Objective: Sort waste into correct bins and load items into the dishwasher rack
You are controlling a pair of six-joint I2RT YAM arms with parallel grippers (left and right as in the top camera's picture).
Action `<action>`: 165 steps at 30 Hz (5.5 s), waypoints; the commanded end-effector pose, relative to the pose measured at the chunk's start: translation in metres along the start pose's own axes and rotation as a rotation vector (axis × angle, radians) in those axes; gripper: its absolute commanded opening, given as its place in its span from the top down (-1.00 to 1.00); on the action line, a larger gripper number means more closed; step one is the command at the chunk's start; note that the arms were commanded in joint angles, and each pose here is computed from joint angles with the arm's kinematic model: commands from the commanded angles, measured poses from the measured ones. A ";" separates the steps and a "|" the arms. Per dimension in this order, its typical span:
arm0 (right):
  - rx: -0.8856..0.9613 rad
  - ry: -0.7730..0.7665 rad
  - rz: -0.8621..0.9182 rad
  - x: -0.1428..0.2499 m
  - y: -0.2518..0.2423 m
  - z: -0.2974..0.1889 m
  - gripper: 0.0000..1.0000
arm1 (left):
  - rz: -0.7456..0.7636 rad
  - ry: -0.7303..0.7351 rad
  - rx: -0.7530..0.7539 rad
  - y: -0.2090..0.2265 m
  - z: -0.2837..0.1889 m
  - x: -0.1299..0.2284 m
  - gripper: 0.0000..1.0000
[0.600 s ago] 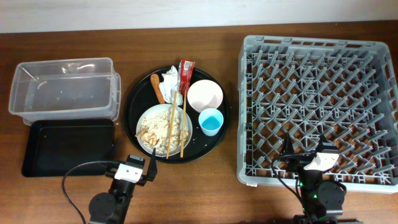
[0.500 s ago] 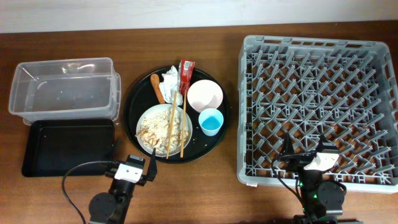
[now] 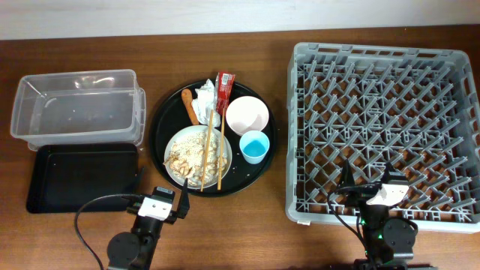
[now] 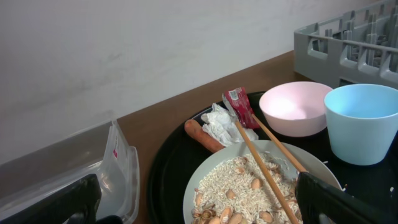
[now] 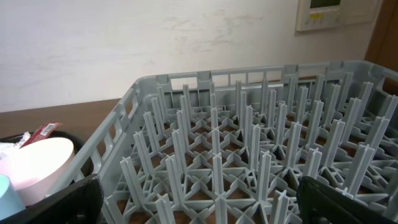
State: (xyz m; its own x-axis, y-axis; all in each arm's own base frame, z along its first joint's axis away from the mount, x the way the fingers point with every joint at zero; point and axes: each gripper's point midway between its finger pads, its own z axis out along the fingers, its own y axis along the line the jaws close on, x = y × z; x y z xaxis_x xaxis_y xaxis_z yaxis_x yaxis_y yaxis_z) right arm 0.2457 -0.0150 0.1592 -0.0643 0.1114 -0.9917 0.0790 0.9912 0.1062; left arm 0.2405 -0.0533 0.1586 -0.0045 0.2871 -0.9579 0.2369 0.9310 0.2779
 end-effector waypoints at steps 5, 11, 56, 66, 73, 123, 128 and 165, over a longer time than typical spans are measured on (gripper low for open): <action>0.004 0.006 0.003 0.004 -0.001 0.000 -0.96 | 0.000 0.008 -0.006 0.001 0.000 0.002 -0.98; -0.009 0.008 0.003 0.004 0.001 0.000 -0.96 | 0.000 0.004 0.003 -0.001 0.000 0.002 -0.98; -0.474 1.066 0.305 -0.059 0.112 0.006 -0.84 | -0.320 0.935 0.434 -0.167 0.173 0.042 0.99; -0.777 0.897 0.368 -0.102 0.152 0.012 -0.55 | -0.835 0.622 1.056 -0.079 0.119 -0.134 1.00; -1.253 0.604 0.142 -0.154 0.252 -0.015 -0.68 | -1.027 0.452 1.374 -0.058 0.088 -0.181 1.00; -0.172 0.917 0.184 -0.119 0.081 0.034 -0.54 | -0.911 0.738 0.880 -0.050 0.125 -0.099 -0.78; -0.398 0.905 0.034 -0.097 0.195 0.048 -0.25 | -0.712 0.815 0.445 0.006 0.111 -0.084 -0.61; 1.089 0.621 -0.507 -0.128 -0.078 0.124 0.92 | -0.562 0.663 -0.333 0.129 -0.027 -0.139 -0.99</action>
State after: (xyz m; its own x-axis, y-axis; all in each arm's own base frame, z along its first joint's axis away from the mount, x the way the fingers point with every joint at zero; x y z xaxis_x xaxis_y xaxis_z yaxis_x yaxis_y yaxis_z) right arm 0.3746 -0.0817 0.2739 -0.7173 0.0359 -0.6959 0.6037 0.5308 -0.5949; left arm 0.2470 0.0294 0.3260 -0.6256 -0.2381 -0.7429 -0.2396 0.9649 -0.1074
